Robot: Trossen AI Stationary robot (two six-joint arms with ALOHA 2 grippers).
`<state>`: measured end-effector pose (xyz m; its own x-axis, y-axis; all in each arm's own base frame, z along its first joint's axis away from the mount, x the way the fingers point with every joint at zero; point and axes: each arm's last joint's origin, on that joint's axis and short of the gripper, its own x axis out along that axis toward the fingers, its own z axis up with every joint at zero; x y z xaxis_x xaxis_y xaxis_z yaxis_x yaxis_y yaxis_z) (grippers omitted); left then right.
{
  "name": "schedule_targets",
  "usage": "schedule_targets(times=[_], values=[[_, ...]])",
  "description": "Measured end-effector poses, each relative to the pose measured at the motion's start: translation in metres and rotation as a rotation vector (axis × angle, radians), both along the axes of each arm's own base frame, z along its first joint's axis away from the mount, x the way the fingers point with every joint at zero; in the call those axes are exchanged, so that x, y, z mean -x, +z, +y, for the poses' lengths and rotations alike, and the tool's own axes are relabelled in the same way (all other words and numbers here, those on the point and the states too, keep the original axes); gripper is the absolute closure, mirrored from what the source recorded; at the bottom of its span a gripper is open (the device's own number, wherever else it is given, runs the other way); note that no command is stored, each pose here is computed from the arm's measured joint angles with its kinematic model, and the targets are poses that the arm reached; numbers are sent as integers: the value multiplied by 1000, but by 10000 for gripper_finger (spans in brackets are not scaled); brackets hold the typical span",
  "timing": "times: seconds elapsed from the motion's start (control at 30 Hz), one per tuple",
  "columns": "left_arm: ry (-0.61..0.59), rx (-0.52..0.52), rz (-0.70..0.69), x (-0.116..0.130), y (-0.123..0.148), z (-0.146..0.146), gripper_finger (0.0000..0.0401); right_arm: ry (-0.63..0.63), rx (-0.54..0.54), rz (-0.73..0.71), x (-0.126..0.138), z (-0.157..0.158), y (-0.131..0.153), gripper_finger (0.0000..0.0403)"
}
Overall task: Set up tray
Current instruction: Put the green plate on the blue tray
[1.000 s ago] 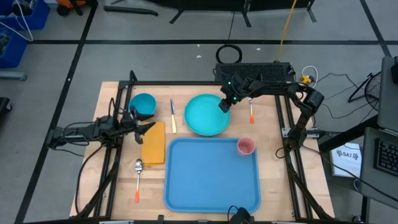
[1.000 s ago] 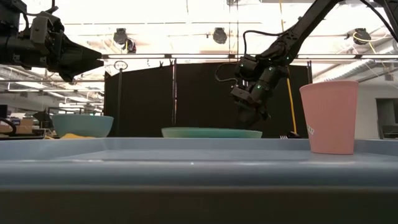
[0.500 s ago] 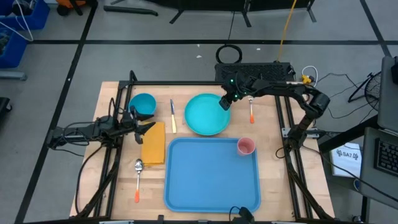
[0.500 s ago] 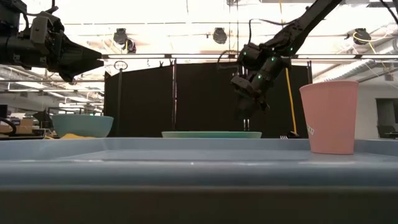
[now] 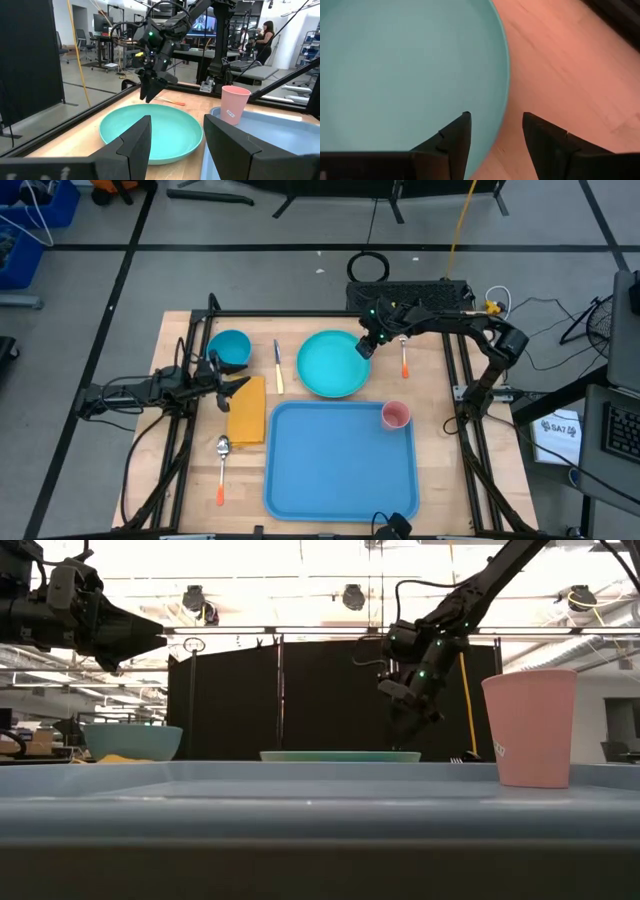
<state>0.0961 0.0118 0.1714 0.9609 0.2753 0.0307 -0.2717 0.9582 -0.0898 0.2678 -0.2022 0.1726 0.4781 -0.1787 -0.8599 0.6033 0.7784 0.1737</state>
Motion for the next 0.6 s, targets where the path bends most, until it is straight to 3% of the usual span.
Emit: schedule_targets(times=[0.4, 0.6], values=[[-13, 0, 0, 0, 0, 0, 215, -2, -60, 52, -5, -1, -24, 246], [-13, -1, 0, 0, 0, 0, 215, 58, -113, -2, -6, 1, -24, 384]])
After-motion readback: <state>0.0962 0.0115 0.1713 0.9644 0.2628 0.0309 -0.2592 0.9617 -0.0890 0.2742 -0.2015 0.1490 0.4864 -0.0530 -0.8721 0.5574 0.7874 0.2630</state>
